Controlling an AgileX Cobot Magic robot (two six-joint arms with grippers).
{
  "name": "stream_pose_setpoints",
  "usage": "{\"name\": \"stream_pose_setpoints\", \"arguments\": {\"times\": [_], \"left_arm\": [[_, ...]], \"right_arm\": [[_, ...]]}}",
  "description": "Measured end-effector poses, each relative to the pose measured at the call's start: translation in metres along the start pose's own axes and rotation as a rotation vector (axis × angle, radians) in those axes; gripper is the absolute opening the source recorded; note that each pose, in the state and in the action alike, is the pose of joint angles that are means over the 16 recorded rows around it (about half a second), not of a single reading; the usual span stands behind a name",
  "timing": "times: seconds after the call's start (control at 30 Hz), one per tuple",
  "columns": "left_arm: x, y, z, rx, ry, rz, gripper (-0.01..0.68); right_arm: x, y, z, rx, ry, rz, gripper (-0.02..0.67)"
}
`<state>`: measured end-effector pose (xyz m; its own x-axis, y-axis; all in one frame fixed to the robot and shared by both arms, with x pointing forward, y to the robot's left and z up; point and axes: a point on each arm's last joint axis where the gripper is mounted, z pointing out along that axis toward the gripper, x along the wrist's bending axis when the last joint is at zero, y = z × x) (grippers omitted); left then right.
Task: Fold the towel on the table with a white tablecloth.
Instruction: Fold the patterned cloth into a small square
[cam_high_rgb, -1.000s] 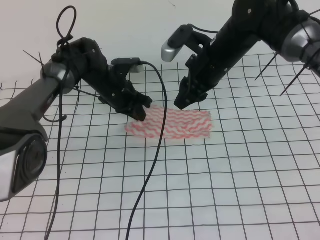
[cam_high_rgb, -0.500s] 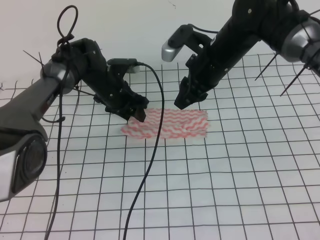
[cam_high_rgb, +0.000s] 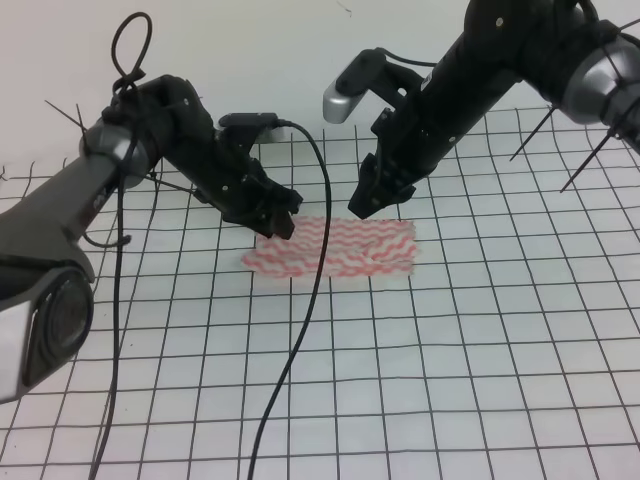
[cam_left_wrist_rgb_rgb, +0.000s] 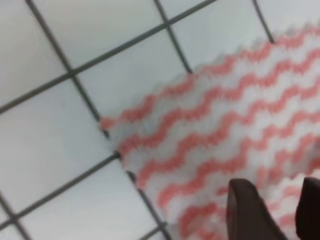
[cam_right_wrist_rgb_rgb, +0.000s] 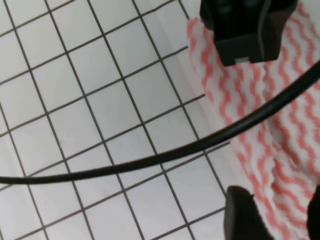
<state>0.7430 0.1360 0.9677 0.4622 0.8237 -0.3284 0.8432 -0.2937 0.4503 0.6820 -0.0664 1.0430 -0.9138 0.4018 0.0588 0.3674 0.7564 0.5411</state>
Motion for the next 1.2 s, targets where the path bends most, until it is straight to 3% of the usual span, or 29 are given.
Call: {"name": "stream_pose_setpoints", "arguments": {"times": [0.17, 0.67, 0.77, 1.2], "left_arm": [[0.002, -0.003, 0.005, 0.023, -0.005, -0.003, 0.192], [0.002, -0.004, 0.01, 0.021, -0.021, 0.029, 0.025], [0.003, -0.003, 0.009, 0.009, -0.013, 0.038, 0.041], [0.01, -0.002, 0.013, -0.013, 0.046, 0.041, 0.229]], "right_arm": [[0.0, 0.0, 0.001, -0.002, -0.002, 0.001, 0.28], [0.001, 0.0, -0.001, 0.001, 0.007, 0.012, 0.28], [0.001, 0.0, -0.001, 0.001, 0.007, 0.014, 0.28], [-0.002, 0.001, 0.003, -0.016, -0.013, 0.019, 0.28]]}}
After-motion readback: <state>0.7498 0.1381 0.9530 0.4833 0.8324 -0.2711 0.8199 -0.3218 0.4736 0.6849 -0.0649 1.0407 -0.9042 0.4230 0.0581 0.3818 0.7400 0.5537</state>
